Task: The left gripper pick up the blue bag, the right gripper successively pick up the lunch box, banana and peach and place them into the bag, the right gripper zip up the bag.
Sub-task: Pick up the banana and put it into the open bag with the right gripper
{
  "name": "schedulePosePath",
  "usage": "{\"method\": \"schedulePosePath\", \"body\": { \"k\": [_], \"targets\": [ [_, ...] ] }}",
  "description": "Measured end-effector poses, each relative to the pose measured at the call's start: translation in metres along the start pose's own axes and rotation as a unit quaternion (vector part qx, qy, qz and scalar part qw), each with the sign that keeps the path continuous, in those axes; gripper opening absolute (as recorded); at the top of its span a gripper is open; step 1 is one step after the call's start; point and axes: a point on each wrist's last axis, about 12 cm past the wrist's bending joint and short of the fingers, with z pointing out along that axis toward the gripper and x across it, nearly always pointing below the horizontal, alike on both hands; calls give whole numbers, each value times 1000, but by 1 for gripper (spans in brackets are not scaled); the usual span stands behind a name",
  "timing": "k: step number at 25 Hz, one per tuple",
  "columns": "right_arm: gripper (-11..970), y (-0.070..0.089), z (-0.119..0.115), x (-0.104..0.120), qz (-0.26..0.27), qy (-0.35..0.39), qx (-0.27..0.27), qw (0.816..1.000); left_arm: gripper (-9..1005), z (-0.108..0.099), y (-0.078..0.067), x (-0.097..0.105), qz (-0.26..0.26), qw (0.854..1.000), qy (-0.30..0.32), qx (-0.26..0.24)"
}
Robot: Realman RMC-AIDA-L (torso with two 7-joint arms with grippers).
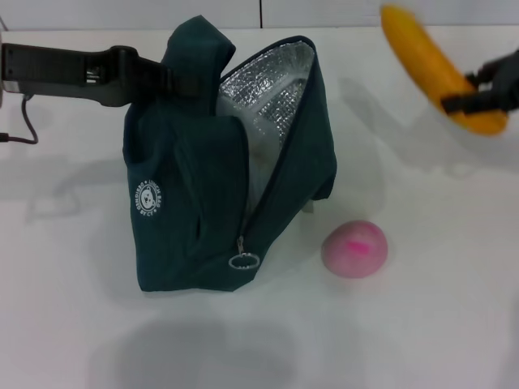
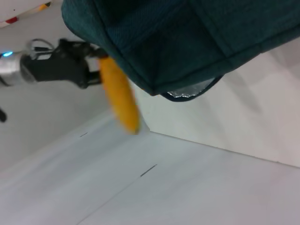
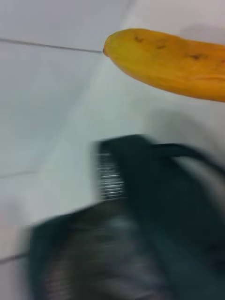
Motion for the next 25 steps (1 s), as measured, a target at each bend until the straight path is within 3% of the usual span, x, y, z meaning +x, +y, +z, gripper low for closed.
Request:
{"method": "schedulePosePath", "body": {
  "k": [5,10,13,23,25],
  "targets": [
    [490,0,-13,0,85,-134,-49,986,40,3,3,3,-10,1000,2,6],
    [496,6,-8,0,142,-243,-134,950,40,4,3,3,-8,1000,3,8],
    [500,16,6,2,166,-262,-165,936,40,5,4,4,-7,1000,1,5],
    [512,58,65,14,261,-348,-289,853,41,5,7,6,-4,1000,1,0],
    [515,65,71,14,268,-352,-305,843,41,5,7,7,-3,1000,1,-1]
  ]
}}
